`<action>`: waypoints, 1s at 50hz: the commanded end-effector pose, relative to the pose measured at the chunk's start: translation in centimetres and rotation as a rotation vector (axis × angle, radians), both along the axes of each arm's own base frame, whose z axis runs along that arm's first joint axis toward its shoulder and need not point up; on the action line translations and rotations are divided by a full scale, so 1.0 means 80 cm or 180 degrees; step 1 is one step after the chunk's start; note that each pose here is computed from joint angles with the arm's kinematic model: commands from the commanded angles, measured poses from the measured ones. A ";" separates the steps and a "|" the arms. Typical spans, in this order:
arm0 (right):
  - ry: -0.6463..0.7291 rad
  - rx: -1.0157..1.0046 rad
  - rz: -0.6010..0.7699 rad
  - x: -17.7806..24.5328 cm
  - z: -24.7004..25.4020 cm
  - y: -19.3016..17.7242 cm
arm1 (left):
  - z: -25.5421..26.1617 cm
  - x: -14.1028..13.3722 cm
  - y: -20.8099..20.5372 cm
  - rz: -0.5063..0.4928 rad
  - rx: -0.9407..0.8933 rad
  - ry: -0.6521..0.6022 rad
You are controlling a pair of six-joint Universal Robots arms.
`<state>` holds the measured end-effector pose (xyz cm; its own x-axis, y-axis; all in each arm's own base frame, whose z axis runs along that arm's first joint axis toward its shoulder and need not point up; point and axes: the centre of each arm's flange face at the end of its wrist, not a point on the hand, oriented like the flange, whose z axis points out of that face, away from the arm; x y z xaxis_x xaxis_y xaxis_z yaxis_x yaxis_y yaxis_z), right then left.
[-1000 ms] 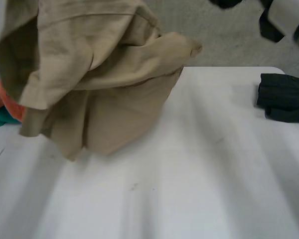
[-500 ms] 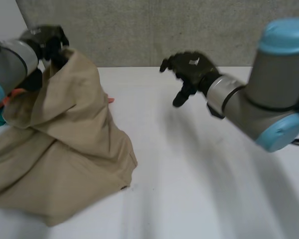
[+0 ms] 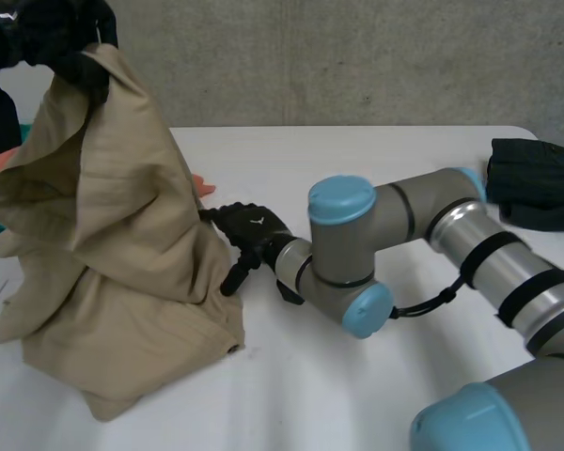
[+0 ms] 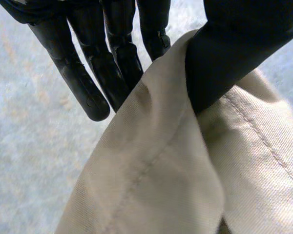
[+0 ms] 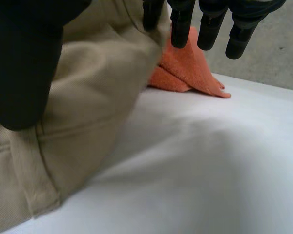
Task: Fold the laundry.
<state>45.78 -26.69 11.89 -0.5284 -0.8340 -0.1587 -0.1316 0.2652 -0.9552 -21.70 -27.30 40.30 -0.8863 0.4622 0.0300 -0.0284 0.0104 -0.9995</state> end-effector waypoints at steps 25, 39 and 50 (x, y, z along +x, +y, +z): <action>0.0025 -0.1452 -0.0695 -0.173 0.277 -0.022 | 0.049 0.001 0.081 -0.0432 -0.0158 0.0350; 0.0397 0.0742 -0.0154 -0.128 0.089 -0.001 | 0.046 -0.010 0.090 -0.0473 -0.0147 0.0331; 0.0256 0.0578 -0.0265 -0.137 0.113 -0.015 | 0.048 -0.009 0.092 -0.0443 -0.0177 0.0313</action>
